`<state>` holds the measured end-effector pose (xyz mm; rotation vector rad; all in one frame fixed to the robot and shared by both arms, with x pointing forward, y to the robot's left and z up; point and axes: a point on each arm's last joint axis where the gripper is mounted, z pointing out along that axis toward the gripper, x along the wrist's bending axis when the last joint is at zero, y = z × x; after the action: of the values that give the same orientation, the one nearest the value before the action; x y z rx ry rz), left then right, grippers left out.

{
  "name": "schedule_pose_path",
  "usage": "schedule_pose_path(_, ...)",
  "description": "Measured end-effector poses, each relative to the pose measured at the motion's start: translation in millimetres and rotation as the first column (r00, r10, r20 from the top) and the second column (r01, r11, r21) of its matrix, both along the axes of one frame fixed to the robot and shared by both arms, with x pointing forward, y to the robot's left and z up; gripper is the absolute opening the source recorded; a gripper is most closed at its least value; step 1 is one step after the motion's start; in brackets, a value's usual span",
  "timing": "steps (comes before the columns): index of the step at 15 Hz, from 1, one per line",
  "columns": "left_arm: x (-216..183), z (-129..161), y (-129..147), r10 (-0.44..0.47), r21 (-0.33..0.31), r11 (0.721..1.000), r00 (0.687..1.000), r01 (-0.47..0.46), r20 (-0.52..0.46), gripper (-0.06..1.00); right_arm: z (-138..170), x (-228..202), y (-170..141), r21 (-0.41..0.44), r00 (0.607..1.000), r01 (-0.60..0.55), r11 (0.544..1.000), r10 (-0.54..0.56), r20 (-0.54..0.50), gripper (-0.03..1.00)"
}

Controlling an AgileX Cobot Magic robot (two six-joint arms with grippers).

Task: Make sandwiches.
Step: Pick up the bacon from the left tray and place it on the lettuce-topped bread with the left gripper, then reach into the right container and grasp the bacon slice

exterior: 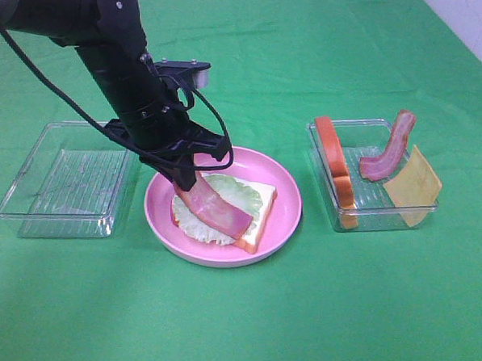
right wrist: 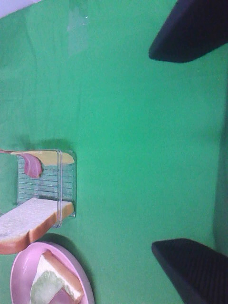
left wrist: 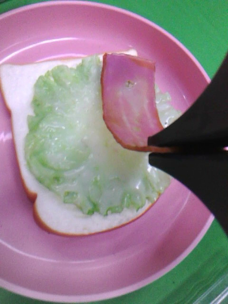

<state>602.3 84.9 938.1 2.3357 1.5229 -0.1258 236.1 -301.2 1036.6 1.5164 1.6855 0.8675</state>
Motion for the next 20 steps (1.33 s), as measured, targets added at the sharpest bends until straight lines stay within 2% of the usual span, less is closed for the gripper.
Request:
schedule_pose_path(2, 4.2, 0.7, -0.1, -0.009, 0.001, 1.000, 0.999, 0.009, 0.052, 0.15, 0.0, 0.0, 0.0, 0.000, 1.000, 0.000, 1.000, 0.000, 0.000, 0.96)
schedule_pose_path(3, 5.5, 1.0, -0.3, -0.007, -0.002, 1.000, 0.998, 0.007, 0.067, 0.33, 0.0, 0.0, 0.0, 0.000, 1.000, 0.000, 1.000, 0.000, 0.000, 0.96)
schedule_pose_path(5, 6.3, 1.2, -0.5, -0.004, -0.005, 1.000, 0.997, 0.005, 0.076, 0.81, 0.0, 0.0, 0.0, 0.000, 1.000, 0.000, 1.000, 0.000, 0.000, 0.96)
schedule_pose_path(6, 6.6, 1.4, -0.4, -0.006, -0.003, 1.000, 0.997, 0.006, 0.079, 0.92, 0.0, 0.0, 0.0, 0.000, 1.000, 0.000, 1.000, 0.000, 0.000, 0.96)
schedule_pose_path(7, 7.8, 4.1, -0.5, -0.015, 0.004, 1.000, 0.996, 0.015, 0.083, 0.97, 0.0, 0.0, 0.0, 0.000, 1.000, 0.000, 1.000, 0.000, 0.000, 0.96)
schedule_pose_path(10, 13.9, 29.5, 0.3, -0.058, 0.054, 0.997, 0.993, 0.052, 0.104, 0.99, 0.0, 0.0, 0.0, 0.000, 1.000, 0.000, 1.000, 0.000, 0.000, 0.96)
schedule_pose_path(11, 17.4, 68.4, 7.9, -0.082, 0.152, 0.987, 0.988, 0.061, 0.132, 0.99, 0.0, 0.0, 0.0, 0.000, 1.000, 0.000, 1.000, 0.000, 0.000, 0.96)
schedule_pose_path(13, 17.3, 105.3, 21.2, -0.088, 0.272, 0.962, 0.983, 0.041, 0.164, 0.99, 0.0, 0.0, 0.0, 0.000, 1.000, 0.000, 1.000, 0.000, 0.000, 0.96)
schedule_pose_path(15, 17.9, 120.9, 36.0, -0.049, 0.306, 0.952, 0.981, -0.011, 0.189, 0.99, 0.0, 0.0, 0.0, 0.000, 1.000, 0.000, 1.000, 0.000, 0.000, 0.96)
schedule_pose_path(17, 20.3, 135.3, 63.2, 0.055, 0.281, 0.953, 0.976, -0.114, 0.210, 0.99, 0.0, 0.0, 0.0, 0.000, 1.000, 0.000, 1.000, 0.000, 0.000, 0.96)
schedule_pose_path(20, 0.3, 144.8, 109.8, 0.172, 0.260, 0.941, 0.969, -0.215, 0.179, 0.99, 0.0, 0.0, 0.0, 0.000, 1.000, 0.000, 1.000, 0.000, 0.000, 0.96)
